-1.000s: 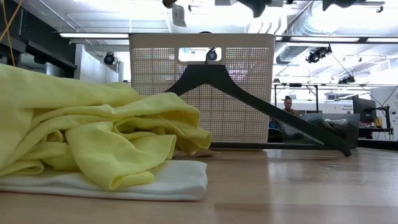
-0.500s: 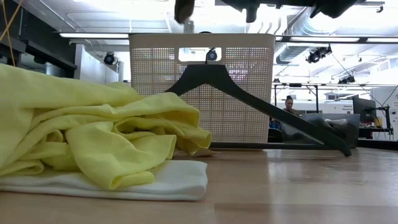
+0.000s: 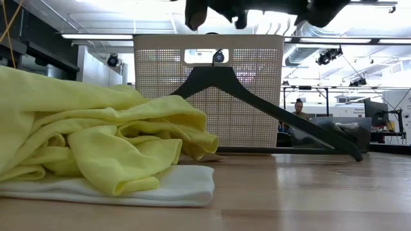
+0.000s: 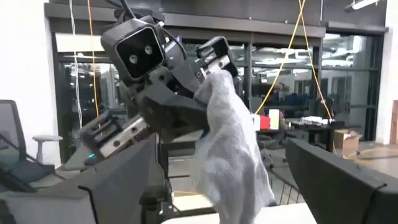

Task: Pick & Place Cloths
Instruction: Put the grey blue sock into the black bin

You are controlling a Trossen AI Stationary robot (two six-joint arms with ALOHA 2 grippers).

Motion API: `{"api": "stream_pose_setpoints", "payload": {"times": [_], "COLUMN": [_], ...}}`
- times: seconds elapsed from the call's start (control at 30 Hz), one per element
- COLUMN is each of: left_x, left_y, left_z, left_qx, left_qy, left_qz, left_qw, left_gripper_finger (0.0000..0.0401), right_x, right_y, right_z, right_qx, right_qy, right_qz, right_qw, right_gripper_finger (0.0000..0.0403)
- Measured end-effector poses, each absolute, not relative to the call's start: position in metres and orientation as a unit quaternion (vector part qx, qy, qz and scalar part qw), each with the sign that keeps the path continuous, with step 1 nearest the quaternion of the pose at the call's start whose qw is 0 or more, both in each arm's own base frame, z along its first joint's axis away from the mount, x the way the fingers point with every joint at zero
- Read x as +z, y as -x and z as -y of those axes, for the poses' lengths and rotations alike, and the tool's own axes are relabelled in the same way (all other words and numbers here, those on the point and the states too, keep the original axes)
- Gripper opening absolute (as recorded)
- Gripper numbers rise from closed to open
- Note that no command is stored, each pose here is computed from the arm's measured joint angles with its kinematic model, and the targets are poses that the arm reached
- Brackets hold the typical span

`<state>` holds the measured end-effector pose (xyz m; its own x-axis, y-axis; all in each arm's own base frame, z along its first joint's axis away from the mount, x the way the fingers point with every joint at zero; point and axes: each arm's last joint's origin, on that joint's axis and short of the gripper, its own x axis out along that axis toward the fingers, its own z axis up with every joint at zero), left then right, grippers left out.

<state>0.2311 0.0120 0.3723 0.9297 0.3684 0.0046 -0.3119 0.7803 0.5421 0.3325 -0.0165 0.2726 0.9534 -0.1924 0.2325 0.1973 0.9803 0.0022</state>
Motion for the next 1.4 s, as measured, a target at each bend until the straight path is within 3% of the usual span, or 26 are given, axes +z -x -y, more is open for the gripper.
{"api": "stream_pose_setpoints", "payload": {"times": [0.33,0.47,0.67,0.93,1.03,1.2,1.4], "left_x": [0.372,0.372,0.372,0.371,0.371,0.37,0.372], "left_y": [-0.231,-0.231,-0.231,-0.231,-0.231,-0.23,-0.224], "left_z": [-0.012,-0.012,-0.012,-0.012,-0.012,-0.013,-0.014], "left_qx": [0.18,0.18,0.18,0.179,0.18,0.197,0.22], "left_qy": [-0.276,-0.275,-0.27,-0.261,-0.253,-0.257,-0.252], "left_qz": [-0.053,-0.052,-0.052,-0.054,-0.053,-0.063,-0.07], "left_qw": [0.943,0.943,0.945,0.947,0.949,0.944,0.94], "left_gripper_finger": [0.0,0.0,0.0001,0.0001,0.0006,0.0052,0.0171], "right_x": [0.267,0.267,0.263,0.262,0.261,0.26,0.268], "right_y": [-0.357,-0.357,-0.357,-0.357,-0.357,-0.357,-0.346], "right_z": [0.023,0.028,0.036,0.037,0.037,0.037,0.038], "right_qx": [-0.141,-0.147,-0.157,-0.14,-0.135,-0.142,-0.184], "right_qy": [0.019,0.004,0.003,0.006,0.006,0.004,-0.005], "right_qz": [0.098,0.099,0.077,0.071,0.068,0.054,0.016], "right_qw": [0.985,0.984,0.985,0.988,0.988,0.988,0.983], "right_gripper_finger": [0.0358,0.0327,0.0224,0.0027,0.0009,0.0006,0.0005]}}
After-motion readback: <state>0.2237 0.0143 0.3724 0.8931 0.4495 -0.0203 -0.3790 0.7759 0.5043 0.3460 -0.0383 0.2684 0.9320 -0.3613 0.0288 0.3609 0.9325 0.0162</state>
